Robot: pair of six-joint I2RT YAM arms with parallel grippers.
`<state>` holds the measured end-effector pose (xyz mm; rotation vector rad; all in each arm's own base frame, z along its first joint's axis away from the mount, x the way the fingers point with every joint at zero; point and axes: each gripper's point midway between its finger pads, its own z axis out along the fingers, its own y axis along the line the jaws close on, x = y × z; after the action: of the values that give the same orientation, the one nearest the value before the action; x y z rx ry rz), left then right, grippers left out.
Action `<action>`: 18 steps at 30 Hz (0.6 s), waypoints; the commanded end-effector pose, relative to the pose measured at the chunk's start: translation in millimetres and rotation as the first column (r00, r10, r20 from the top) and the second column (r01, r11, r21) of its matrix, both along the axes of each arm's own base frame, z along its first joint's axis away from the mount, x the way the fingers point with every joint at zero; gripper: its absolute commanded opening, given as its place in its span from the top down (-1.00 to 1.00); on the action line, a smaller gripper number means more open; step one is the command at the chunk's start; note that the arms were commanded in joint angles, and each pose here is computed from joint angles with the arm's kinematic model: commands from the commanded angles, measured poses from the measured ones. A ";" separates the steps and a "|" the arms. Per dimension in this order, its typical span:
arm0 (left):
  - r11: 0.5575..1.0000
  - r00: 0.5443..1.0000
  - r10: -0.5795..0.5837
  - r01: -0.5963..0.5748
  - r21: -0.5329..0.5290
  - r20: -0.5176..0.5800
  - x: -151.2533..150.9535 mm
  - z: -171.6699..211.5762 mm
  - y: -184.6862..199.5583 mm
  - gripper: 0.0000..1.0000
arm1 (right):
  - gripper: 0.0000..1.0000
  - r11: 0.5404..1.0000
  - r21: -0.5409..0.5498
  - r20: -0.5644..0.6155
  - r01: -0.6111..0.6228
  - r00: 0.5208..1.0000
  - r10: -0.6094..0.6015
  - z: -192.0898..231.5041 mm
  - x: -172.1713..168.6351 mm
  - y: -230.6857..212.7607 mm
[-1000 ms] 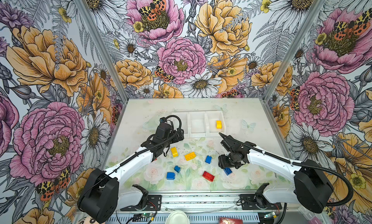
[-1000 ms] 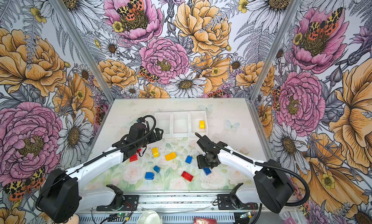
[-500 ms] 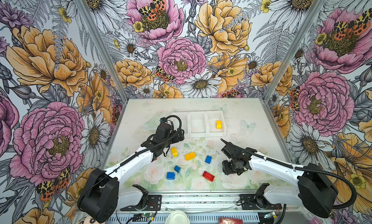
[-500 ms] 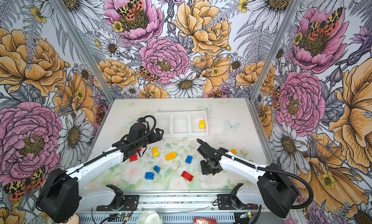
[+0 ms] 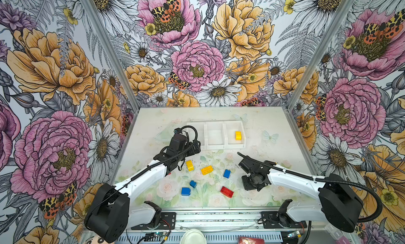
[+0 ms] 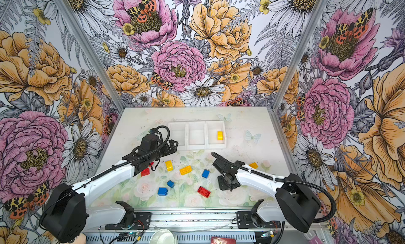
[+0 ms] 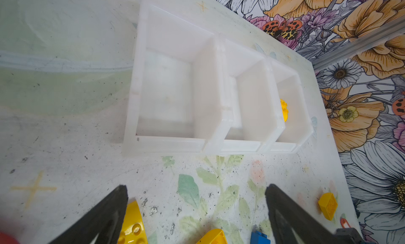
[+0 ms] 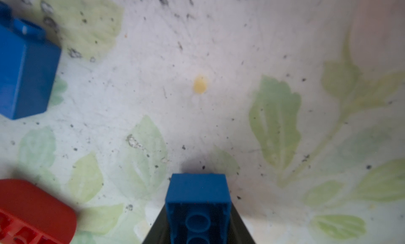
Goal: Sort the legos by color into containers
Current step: 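Move the right gripper down and grasp a blue brick, then carry the blue brick to the bin's middle compartment and release it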
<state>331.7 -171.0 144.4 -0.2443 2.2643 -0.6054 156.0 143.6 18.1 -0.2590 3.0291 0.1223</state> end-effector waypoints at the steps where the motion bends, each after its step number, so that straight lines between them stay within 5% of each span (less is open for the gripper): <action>1: 1.000 1.000 0.014 -0.014 -0.002 -0.005 -4.0 -2.0 5.6 -0.97 | 0.60 1.000 0.022 0.045 -0.003 0.999 0.002 10.7 10.8 9.2; 9: 1.000 1.000 0.024 -0.024 -0.001 -0.007 -9.7 -3.2 10.7 -0.98 | 0.67 0.995 0.092 0.113 -0.035 0.993 0.025 43.0 34.7 34.7; 18: 0.999 0.999 0.035 -0.035 0.005 -0.014 -16.8 -4.4 17.2 -0.98 | 0.68 0.982 0.117 0.259 -0.152 0.959 0.117 96.0 103.4 83.8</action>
<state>318.0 -163.5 144.0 -0.2495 2.2641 -0.6068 237.3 216.0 98.3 -0.3655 2.8059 0.2951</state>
